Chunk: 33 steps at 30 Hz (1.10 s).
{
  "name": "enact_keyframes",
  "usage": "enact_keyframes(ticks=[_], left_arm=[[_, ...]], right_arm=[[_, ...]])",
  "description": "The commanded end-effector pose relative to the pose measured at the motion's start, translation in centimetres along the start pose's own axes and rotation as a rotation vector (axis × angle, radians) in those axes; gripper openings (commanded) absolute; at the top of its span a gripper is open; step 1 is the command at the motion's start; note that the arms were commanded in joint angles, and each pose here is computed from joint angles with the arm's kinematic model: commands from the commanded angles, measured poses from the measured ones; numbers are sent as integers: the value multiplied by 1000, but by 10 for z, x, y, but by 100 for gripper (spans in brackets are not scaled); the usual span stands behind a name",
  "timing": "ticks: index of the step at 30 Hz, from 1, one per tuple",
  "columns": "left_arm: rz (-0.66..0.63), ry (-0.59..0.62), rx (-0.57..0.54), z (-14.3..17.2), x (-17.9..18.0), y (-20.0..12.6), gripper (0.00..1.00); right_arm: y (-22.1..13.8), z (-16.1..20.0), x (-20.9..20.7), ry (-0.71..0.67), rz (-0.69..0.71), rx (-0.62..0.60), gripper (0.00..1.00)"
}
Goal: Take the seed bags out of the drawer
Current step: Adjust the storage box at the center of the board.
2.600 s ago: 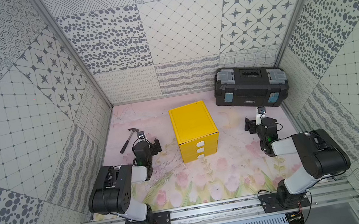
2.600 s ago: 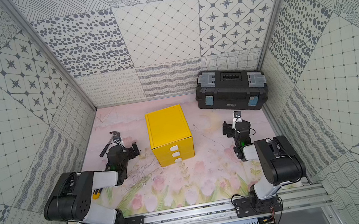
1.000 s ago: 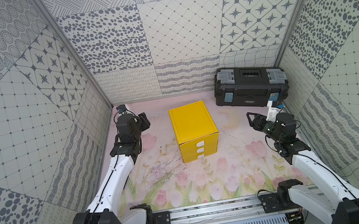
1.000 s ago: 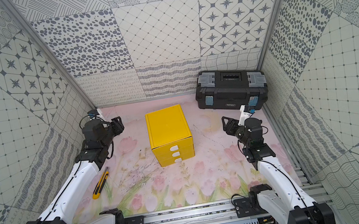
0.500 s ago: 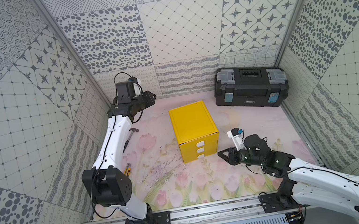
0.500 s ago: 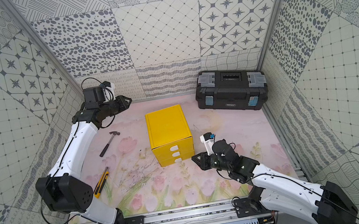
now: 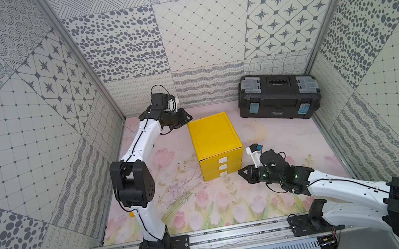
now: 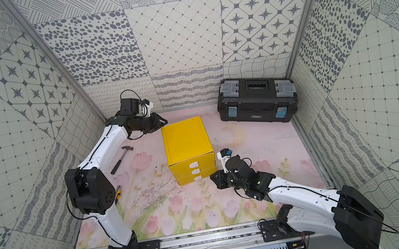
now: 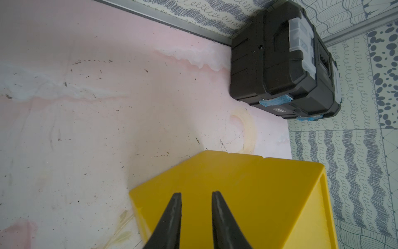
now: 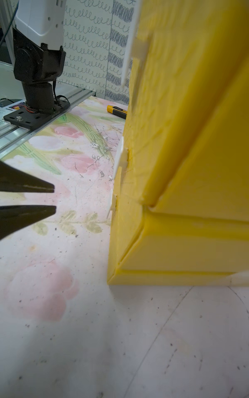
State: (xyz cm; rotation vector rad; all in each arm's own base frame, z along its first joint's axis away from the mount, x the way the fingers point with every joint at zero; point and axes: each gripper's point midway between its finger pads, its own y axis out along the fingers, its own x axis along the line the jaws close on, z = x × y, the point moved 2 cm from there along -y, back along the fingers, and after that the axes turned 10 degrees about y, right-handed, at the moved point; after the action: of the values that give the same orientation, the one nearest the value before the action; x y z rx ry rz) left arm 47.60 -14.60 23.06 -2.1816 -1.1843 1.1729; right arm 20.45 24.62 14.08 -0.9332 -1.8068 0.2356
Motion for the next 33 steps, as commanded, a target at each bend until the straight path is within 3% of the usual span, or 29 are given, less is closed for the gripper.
enact_keyframes(ticks=[1, 10, 19, 28, 33], left_arm=[[111, -27, 104, 23, -15, 7, 26], [144, -8, 132, 44, -22, -6, 25], [149, -80, 122, 88, -21, -31, 24], [-25, -196, 99, 146, -1, -70, 29], [-80, -244, 31, 155, 12, -96, 36]], right_arm=[[2, -25, 23, -32, -35, -75, 18], [13, -51, 10, -21, 47, -74, 15], [22, -65, -13, -7, 83, -35, 15], [54, -84, -9, -19, 69, 25, 16], [81, -94, 0, 13, 28, 52, 16]])
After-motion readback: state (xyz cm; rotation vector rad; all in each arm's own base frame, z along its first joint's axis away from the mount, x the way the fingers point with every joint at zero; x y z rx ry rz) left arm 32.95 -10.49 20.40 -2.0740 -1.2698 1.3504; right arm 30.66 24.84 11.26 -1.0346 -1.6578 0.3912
